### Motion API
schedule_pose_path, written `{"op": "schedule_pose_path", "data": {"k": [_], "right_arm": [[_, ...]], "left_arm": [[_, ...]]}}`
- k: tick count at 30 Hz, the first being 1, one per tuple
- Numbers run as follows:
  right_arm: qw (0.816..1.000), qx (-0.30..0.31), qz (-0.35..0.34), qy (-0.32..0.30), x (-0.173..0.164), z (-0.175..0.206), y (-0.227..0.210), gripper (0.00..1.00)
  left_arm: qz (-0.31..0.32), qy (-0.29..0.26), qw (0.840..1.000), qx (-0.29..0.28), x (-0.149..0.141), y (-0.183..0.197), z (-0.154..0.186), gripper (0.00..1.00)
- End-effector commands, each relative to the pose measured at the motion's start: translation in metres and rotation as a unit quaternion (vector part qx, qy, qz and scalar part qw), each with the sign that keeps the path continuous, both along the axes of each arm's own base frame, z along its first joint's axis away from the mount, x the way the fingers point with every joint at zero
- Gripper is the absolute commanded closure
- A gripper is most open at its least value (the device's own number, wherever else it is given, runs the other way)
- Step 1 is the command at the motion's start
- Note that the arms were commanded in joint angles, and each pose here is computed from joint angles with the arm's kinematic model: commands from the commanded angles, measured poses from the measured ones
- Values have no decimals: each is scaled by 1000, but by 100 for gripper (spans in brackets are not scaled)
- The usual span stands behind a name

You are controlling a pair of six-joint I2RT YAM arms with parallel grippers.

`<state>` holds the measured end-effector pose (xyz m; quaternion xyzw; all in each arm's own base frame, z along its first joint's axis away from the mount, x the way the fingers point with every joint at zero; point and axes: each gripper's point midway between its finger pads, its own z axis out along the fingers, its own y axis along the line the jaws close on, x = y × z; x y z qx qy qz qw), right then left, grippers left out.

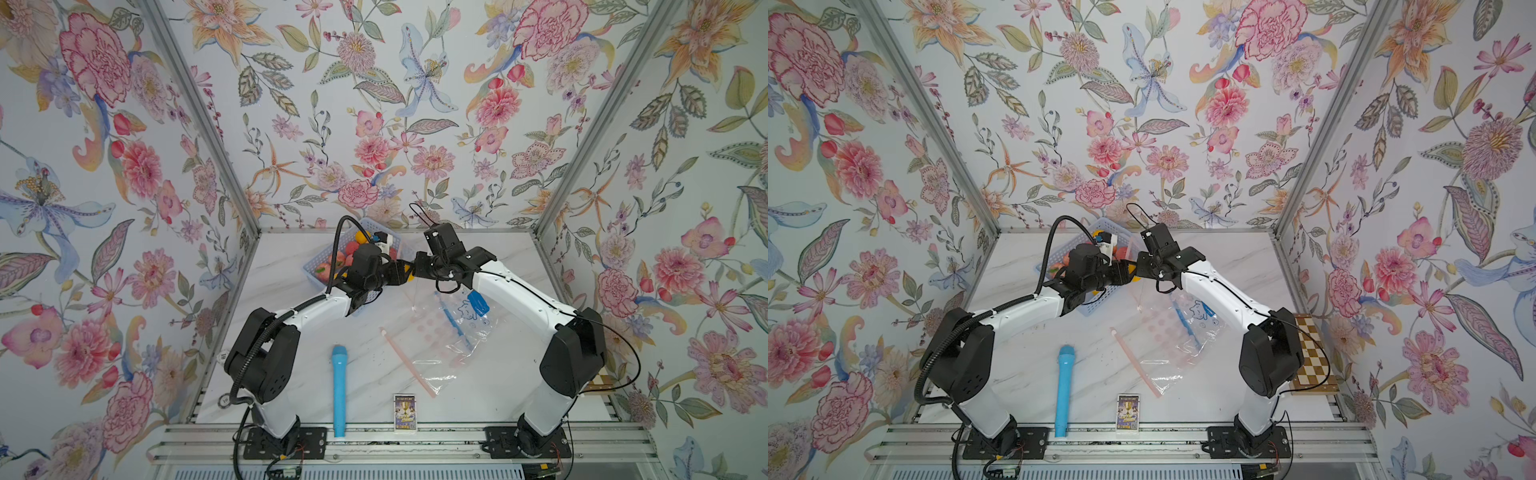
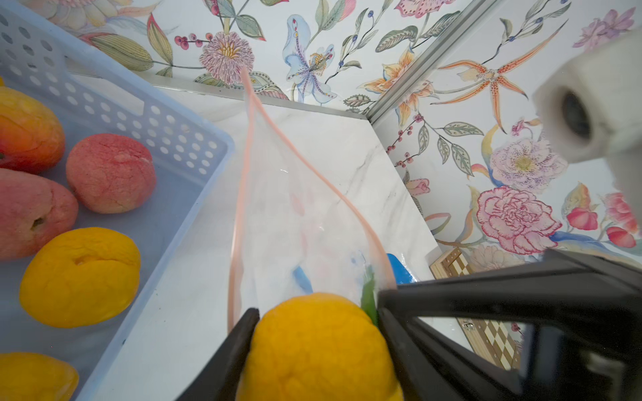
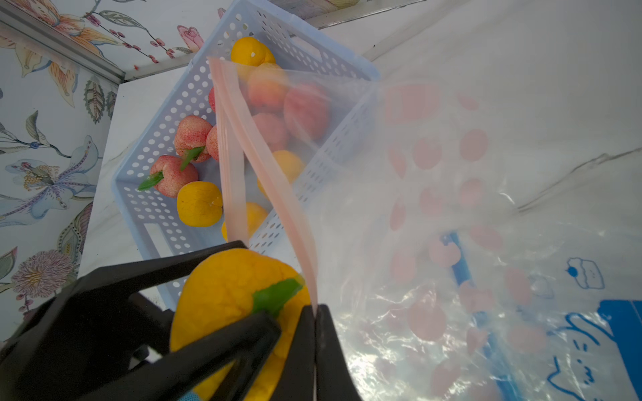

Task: Place the peach in a zip-top bag and seal the zipper
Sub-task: Place the peach in the zipper food storage bag, then adjust the zipper food storage bag in the zipper food storage bag.

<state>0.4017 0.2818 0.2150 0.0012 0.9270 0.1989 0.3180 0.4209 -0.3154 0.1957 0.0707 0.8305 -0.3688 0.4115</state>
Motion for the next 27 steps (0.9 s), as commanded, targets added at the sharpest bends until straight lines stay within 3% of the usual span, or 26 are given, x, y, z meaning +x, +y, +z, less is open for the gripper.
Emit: {"op": "schedule_pose_path", "data": {"k": [1, 10, 16, 21, 27], "right_arm": [[999, 32, 10, -16, -8, 23, 8, 100], [999, 33, -4, -16, -8, 23, 7, 100], [999, 31, -15, -12, -6, 19, 2, 100], [999, 30, -14, -11, -6, 17, 2, 100], [999, 31, -13, -11, -8, 18, 3, 100]], "left_arm": [[26, -5, 1000, 9, 12, 3, 3, 52], [40, -16, 999, 22, 13, 9, 14, 3], [59, -35, 997, 31, 0, 28, 37, 3], [102, -46, 993, 38, -13, 54, 51, 15], [133, -21, 987, 83, -11, 69, 25, 17]]}}
